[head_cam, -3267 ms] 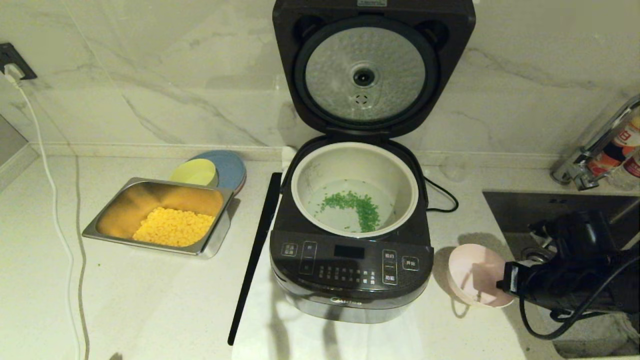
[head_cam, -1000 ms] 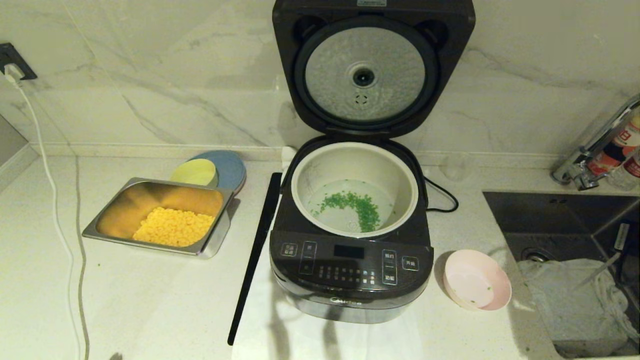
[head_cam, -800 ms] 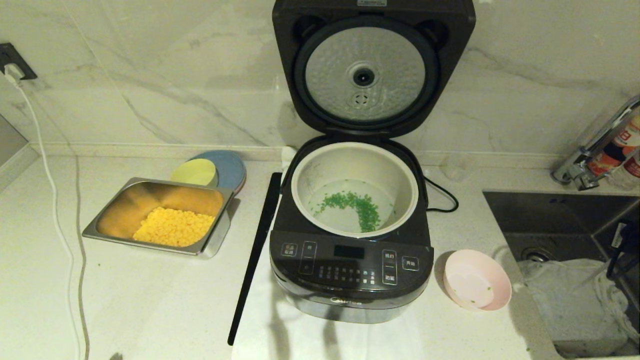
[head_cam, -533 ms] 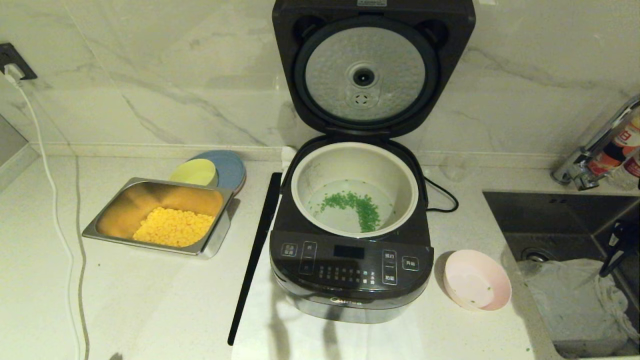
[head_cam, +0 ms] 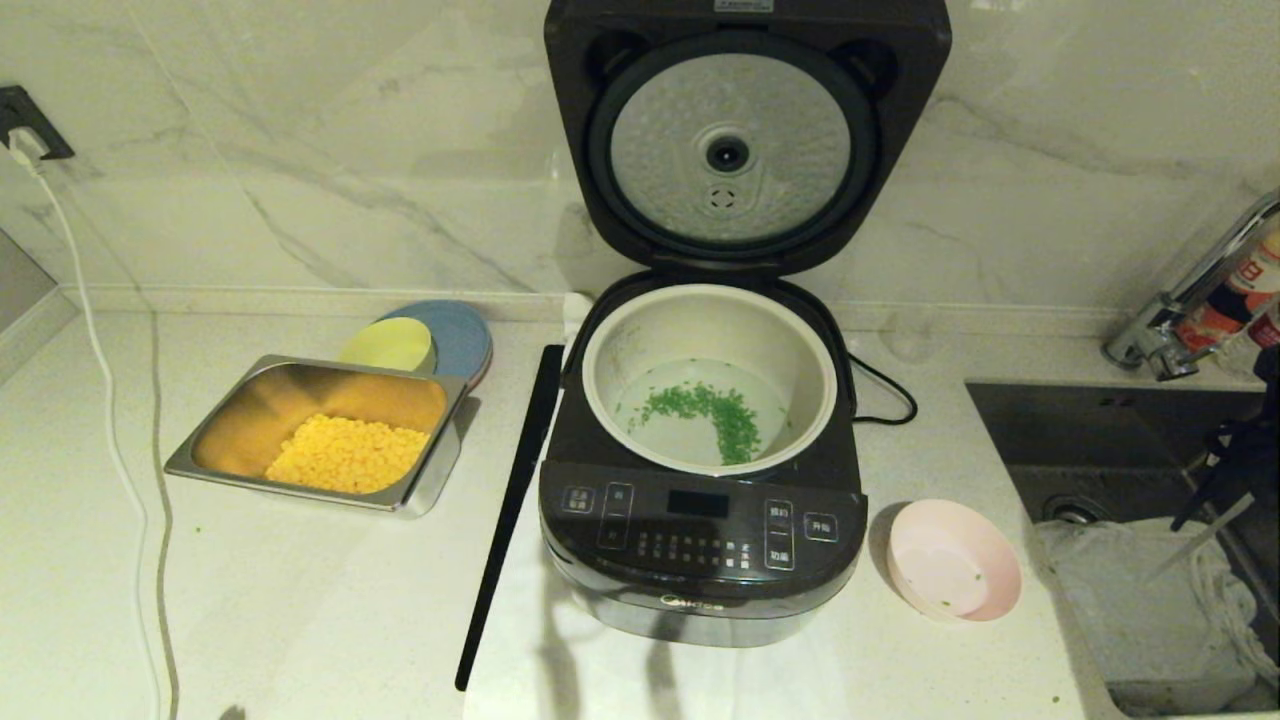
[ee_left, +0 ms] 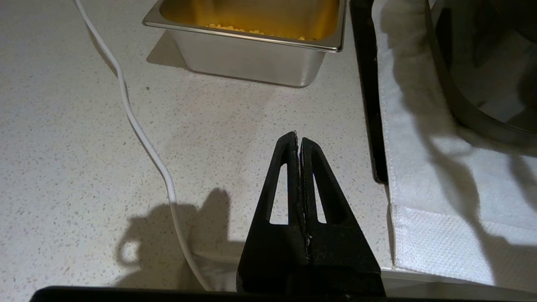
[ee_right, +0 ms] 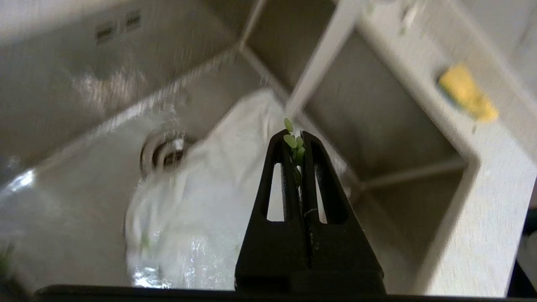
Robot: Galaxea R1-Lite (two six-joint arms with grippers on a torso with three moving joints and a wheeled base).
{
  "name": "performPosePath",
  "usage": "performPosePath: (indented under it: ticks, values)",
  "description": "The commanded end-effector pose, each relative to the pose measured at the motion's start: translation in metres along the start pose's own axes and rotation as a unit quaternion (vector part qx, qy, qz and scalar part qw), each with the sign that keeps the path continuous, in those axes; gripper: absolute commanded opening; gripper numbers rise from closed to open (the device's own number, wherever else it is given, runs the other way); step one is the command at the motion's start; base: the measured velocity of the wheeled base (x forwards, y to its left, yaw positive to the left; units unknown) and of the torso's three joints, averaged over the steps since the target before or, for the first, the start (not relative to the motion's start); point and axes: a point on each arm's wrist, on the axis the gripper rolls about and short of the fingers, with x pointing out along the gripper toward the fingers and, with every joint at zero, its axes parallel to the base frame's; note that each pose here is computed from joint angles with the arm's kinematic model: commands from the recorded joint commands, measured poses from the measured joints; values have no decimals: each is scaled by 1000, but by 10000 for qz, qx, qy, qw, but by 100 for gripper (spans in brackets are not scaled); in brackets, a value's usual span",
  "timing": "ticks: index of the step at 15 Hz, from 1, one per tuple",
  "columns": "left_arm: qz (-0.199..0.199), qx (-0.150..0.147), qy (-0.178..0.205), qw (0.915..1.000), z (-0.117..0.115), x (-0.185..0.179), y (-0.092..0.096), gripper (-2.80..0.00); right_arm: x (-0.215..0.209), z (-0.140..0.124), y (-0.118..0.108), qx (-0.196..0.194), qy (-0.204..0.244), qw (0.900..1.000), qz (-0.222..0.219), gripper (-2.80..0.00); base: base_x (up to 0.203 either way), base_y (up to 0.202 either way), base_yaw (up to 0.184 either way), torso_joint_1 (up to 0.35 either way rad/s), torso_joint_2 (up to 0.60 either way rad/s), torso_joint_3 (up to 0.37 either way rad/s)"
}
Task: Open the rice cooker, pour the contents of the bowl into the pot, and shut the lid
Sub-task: Turn off the tap
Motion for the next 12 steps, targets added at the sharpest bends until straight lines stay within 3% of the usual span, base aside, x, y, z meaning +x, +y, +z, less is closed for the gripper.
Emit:
performPosePath:
  ticks: [1,6,12]
  values:
    - [2,2,42,10000,-2,1,0,-280,19,-6,10,1,-129,9998,-120,-280,0,0,0,0,0,0]
    - [2,2,42,10000,-2,1,0,-280,33,0,25,-105,-591,9979,-262,-280,0,0,0,0,0,0]
    - [2,2,42,10000,-2,1,0,-280,47,3,42,-49,-748,9969,-255,-280,0,0,0,0,0,0]
